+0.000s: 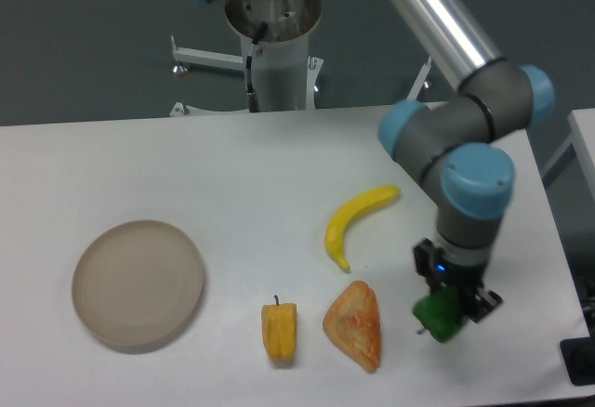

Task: Place the green pepper on the plate
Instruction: 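Carry the green pepper over the beige plate and lower it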

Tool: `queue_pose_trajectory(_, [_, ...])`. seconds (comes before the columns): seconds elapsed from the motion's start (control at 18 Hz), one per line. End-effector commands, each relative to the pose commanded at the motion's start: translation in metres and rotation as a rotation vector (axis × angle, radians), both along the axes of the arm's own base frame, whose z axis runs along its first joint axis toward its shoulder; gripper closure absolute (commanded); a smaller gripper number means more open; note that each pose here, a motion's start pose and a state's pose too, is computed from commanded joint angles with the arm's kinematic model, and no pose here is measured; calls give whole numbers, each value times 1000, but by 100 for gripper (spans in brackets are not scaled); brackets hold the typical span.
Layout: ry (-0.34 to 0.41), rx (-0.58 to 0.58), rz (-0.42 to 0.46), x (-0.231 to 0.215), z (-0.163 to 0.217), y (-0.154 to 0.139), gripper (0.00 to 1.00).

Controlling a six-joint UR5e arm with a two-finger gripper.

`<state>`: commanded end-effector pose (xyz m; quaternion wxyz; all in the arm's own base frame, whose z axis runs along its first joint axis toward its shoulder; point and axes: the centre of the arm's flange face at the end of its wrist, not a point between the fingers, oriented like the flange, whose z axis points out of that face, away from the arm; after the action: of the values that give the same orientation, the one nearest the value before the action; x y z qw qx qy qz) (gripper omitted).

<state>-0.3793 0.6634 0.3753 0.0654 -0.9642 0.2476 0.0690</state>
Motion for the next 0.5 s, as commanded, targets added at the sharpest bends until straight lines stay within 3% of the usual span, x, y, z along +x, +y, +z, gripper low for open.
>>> queue_pose_trajectory(0.5, [-146,14,208,176,10,4,67])
